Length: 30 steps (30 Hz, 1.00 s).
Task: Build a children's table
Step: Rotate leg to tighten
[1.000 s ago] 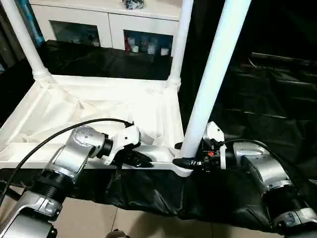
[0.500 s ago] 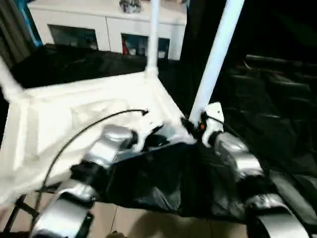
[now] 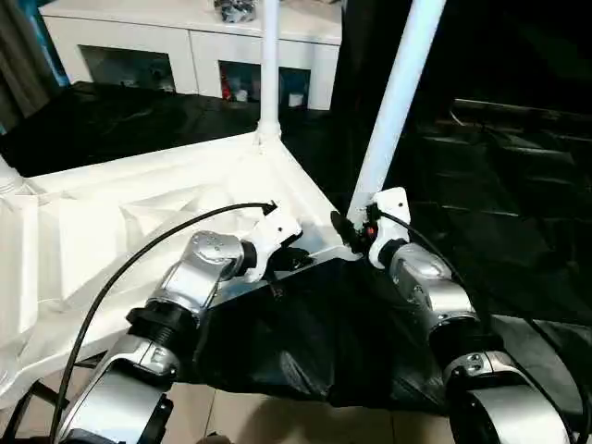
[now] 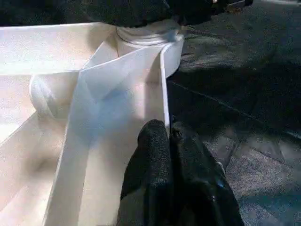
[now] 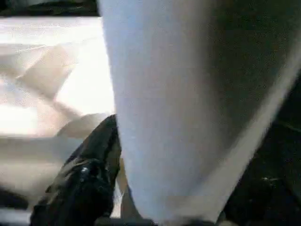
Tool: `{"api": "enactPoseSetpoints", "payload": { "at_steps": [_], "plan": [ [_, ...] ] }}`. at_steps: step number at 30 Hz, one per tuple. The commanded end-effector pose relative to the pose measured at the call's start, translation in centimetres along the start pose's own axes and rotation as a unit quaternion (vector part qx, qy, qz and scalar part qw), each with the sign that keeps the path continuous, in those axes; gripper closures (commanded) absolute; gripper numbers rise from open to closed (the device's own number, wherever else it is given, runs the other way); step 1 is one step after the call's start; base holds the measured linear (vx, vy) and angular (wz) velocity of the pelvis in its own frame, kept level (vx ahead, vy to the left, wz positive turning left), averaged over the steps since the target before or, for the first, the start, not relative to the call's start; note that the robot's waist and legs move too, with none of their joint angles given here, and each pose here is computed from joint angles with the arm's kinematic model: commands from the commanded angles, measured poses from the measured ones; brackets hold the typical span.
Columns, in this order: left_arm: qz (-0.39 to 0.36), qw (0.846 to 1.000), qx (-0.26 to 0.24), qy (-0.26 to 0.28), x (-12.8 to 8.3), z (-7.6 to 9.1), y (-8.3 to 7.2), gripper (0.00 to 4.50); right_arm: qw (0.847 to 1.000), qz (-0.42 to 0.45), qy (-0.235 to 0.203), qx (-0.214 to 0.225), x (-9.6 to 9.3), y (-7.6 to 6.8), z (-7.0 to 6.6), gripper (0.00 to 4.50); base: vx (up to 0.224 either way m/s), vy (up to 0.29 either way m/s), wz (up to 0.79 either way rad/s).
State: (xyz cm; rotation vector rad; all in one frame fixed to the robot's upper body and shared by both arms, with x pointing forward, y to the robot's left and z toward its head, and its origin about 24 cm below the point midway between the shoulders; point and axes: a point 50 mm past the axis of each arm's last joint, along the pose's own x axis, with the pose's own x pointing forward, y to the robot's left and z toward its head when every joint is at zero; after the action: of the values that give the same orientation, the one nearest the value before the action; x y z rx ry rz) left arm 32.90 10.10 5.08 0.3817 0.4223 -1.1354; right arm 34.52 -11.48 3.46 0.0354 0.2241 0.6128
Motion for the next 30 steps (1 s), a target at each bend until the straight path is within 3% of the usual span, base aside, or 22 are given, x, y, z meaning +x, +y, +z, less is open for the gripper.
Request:
{"api": "enactPoseSetpoints", "payload": {
  "at_steps": [1,7,12,13,16,22,30],
  "plan": [
    [-0.063,0.997,0.037,-0.021,0.4,0.9,-1.3,4.50,0.993,0.112,0.035,-0.016,0.1,2.5,-1.5,1.31,0.000,0.000,0.00],
    [-0.112,0.992,0.054,-0.016,-1.4,0.1,-1.5,4.50,0.963,0.255,0.062,-0.056,-2.3,2.6,-1.8,1.20,0.000,0.000,0.00],
    [-0.138,0.989,0.059,-0.013,-2.3,-0.3,-1.5,4.50,0.940,0.321,0.088,-0.068,-3.8,2.5,-2.2,1.20,0.000,0.000,0.00],
    [-0.148,0.987,0.061,-0.013,-2.6,-0.3,-1.6,4.50,0.933,0.341,0.095,-0.068,-4.2,2.5,-2.3,1.45,0.000,0.000,0.00],
    [-0.168,0.984,0.064,-0.011,-3.3,-0.5,-1.8,4.50,0.918,0.376,0.110,-0.066,-5.1,2.5,-2.4,1.57,0.000,0.000,0.00],
    [-0.182,0.981,0.065,-0.008,-4.2,-0.8,-1.9,4.50,0.910,0.393,0.115,-0.060,-5.6,2.5,-2.3,2.15,0.000,0.000,0.00],
    [-0.166,0.985,0.050,-0.009,-4.0,-1.0,-1.6,4.50,0.912,0.392,0.111,-0.041,-5.5,2.9,-2.5,2.20,0.000,0.000,0.00]
  ]
}}
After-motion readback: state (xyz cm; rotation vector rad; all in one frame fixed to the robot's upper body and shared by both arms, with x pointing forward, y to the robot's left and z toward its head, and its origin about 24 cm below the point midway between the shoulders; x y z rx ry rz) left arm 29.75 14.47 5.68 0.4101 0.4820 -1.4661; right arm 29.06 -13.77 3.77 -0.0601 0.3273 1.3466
